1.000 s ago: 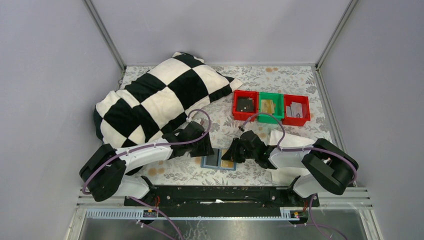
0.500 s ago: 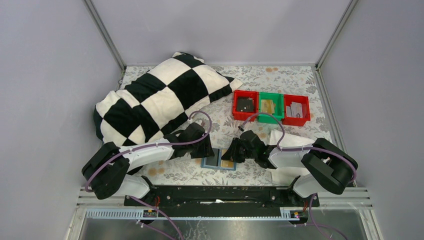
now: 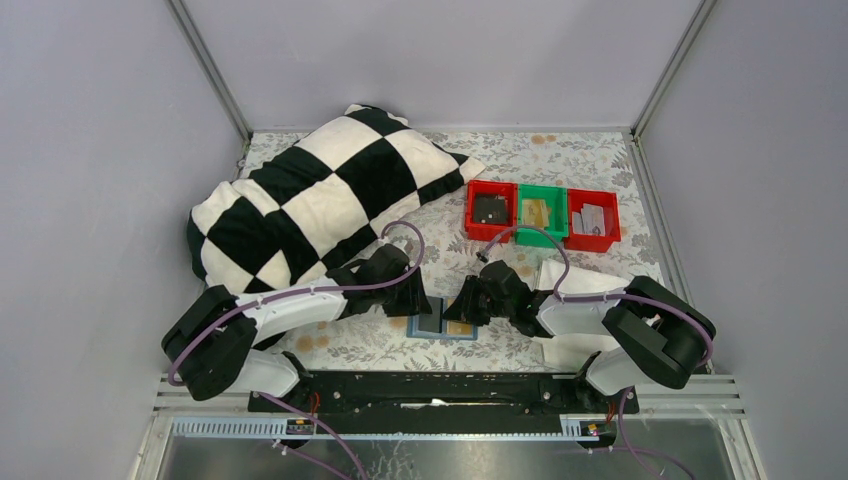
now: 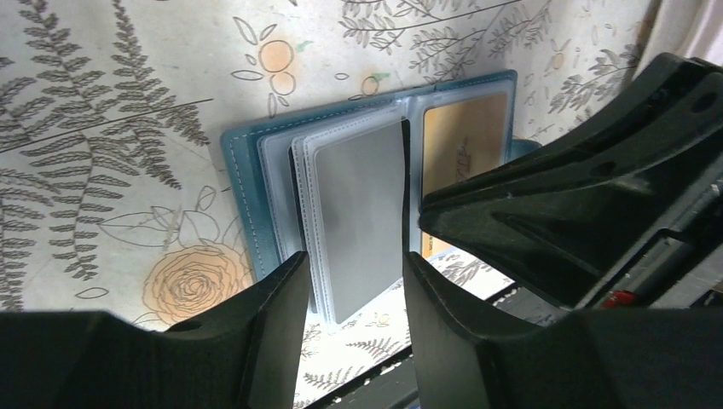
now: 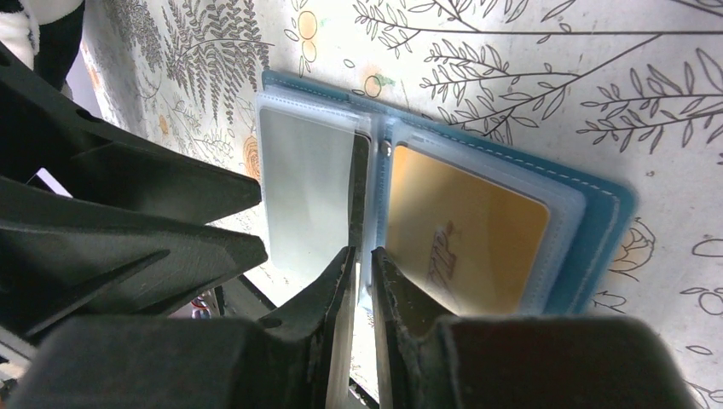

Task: Take the credit cards out of the card holder
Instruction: Remove the credit card from the card holder.

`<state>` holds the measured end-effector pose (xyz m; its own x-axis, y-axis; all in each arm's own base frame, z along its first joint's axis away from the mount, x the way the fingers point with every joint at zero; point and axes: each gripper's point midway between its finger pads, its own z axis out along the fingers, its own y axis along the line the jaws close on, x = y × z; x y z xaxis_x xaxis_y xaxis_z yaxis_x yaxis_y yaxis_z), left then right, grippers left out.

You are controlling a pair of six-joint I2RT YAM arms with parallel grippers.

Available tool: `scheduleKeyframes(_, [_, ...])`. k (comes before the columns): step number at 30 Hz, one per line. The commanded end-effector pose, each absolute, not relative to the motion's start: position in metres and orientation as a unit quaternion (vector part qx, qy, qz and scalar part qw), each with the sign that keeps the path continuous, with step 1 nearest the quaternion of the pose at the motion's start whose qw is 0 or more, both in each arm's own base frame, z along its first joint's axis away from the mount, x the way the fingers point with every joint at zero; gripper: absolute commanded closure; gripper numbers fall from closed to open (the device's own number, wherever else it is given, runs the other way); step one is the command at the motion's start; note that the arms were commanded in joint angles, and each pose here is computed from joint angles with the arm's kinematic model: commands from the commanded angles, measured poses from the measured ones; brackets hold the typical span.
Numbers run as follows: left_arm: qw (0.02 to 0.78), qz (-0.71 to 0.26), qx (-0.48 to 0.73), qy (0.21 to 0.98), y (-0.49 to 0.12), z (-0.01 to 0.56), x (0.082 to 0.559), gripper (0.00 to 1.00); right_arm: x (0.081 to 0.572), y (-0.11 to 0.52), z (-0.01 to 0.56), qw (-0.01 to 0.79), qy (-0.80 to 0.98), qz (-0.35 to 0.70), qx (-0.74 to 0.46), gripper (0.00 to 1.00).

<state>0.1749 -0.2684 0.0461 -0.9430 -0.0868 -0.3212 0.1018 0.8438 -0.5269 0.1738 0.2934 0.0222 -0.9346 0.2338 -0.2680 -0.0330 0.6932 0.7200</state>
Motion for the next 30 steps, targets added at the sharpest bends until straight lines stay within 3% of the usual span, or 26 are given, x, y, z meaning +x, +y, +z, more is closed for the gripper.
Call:
scheduleKeyframes(1, [0.185,-0.328,0.019,0.926,-0.282,0.065,0.178,0.53,0.183,0.294,0.027,0.185,0.9,0.389,0.063,0.81])
scheduleKeyframes(10, [0.177,-0.339,0.023,0.924,-0.287,0.064,0.175,0.6,0.181,0.293,0.027,0.184,0.9,0.389,0.065,0.8])
scheduleKeyframes(22, [0.177,-0.296,0.005,0.938,-0.274,0.048,0.179,0.55,0.183,0.297,0.028,0.177,0.89,0.412,0.085,0.76])
scheduleKeyframes(25, [0.17,-0.297,0.005,0.94,-0.274,0.042,0.176,0.58,0.183,0.296,0.025,0.173,0.889,0.413,0.094,0.76])
scheduleKeyframes(27, [0.164,-0.302,0.007,0.939,-0.275,0.039,0.173,0.66,0.184,0.297,0.025,0.171,0.885,0.421,0.101,0.75])
scheduleKeyframes(30, [0.157,-0.306,0.004,0.939,-0.276,0.035,0.171,0.67,0.184,0.298,0.023,0.168,0.885,0.422,0.104,0.76])
